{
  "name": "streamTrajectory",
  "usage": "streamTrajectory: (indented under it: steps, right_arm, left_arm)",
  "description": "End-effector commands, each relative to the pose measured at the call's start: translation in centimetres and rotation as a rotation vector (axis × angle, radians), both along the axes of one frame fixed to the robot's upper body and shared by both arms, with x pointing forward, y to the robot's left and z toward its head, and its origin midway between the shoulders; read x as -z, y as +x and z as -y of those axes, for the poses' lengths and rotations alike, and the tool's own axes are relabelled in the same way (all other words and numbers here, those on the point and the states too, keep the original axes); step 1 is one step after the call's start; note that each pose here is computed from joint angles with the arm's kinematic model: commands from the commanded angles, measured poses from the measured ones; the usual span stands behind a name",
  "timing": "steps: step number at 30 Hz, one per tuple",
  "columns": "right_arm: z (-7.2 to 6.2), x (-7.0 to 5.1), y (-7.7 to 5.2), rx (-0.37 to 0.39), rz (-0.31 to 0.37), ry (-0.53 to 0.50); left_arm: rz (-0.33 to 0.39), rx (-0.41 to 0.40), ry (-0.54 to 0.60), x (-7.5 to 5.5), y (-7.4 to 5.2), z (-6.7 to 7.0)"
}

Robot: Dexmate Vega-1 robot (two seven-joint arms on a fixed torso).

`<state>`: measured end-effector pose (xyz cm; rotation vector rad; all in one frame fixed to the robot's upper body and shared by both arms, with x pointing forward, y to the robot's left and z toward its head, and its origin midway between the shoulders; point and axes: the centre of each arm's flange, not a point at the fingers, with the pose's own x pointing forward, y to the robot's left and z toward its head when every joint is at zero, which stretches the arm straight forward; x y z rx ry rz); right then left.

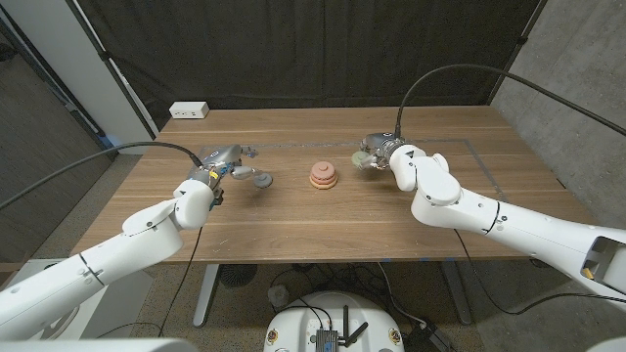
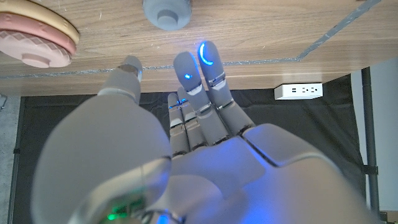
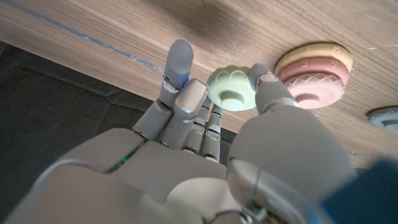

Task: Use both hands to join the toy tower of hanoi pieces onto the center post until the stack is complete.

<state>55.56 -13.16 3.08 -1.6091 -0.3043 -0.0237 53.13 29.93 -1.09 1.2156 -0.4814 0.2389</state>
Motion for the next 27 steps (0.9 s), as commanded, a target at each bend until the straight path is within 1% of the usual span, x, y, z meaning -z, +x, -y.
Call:
streamTrajectory:
  steps: [1,11,27]
  right_arm:
    - [-1.8,-0.9,-0.9,-0.074,0.022,-0.035]
    - [-3.2,-1.4,-1.2,-0.111,0.030,-0.065]
    - [-5.0,-2.0,-0.8,-0.170,0.018,-0.099]
  left_arm:
    - [-0.003,-0.003,-0.001,0.2,-0.2,-0.3]
    - [0.000,-0.003,-0.004,0.3,-0.3,-0.4]
    - [0.001,-0.014,-0.011,0.5,-0.5,-0.3]
